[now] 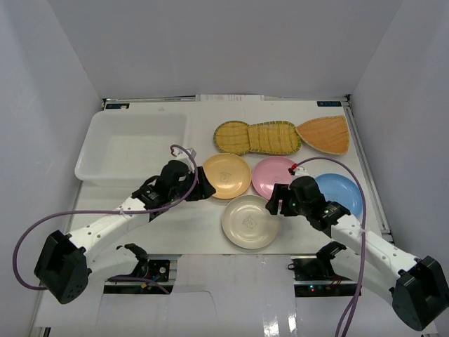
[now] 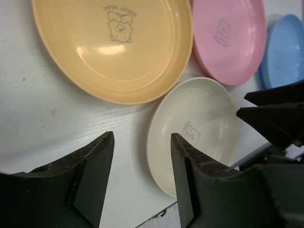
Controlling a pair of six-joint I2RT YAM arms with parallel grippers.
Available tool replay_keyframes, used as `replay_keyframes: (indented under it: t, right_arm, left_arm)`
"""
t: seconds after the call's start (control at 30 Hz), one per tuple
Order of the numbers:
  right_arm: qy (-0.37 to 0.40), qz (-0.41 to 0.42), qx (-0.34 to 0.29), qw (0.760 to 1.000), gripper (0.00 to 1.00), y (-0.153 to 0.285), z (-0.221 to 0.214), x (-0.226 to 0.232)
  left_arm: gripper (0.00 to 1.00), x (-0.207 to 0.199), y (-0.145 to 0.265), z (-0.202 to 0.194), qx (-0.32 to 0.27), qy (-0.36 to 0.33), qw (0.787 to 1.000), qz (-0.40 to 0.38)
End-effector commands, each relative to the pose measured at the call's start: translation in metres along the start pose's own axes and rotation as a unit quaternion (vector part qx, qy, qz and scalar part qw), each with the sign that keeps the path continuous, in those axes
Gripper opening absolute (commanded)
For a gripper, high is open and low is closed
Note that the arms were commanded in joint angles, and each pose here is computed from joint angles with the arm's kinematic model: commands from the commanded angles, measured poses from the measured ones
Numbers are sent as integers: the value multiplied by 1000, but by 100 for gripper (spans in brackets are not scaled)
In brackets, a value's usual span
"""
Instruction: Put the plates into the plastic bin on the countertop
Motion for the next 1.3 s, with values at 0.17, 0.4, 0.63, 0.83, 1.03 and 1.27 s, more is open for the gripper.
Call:
replay_keyframes:
  t: [0.17, 0.4, 0.63, 0.83, 1.03, 1.27]
  right_arm:
    - [-1, -22, 24, 999, 72, -17, -19, -13]
    - [-6, -10, 59, 998, 35, -21, -42, -15]
    - [-10, 0, 57, 998, 8, -11, -43, -13]
    - [-4, 14, 35, 999, 8, 17, -29, -5]
    - [15, 58, -4, 998, 8, 48, 3, 18]
    - [50, 146, -126, 980, 8, 118, 75, 63]
  left_arm:
    - [75, 25, -28, -4, -41, 9, 989, 144]
    - [84, 39, -60, -6, -54, -1, 981, 187]
    - [77, 44, -82, -10, -63, 7, 980, 190]
    - [45, 46, -90, -20, -59, 7, 980, 191]
    - [4, 36, -79, -31, -51, 3, 983, 175]
    - [0, -14, -28, 4, -109, 8, 989, 101]
Point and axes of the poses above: each gripper's point midway between its finger pads, its own y axis back along the fingers, its own x axis along the line the jaws close on, z = x × y, the point moved 3 cm from there along y, back along the fingers, and after that the axes turned 2 degrees about y, right-handed, at the moved point
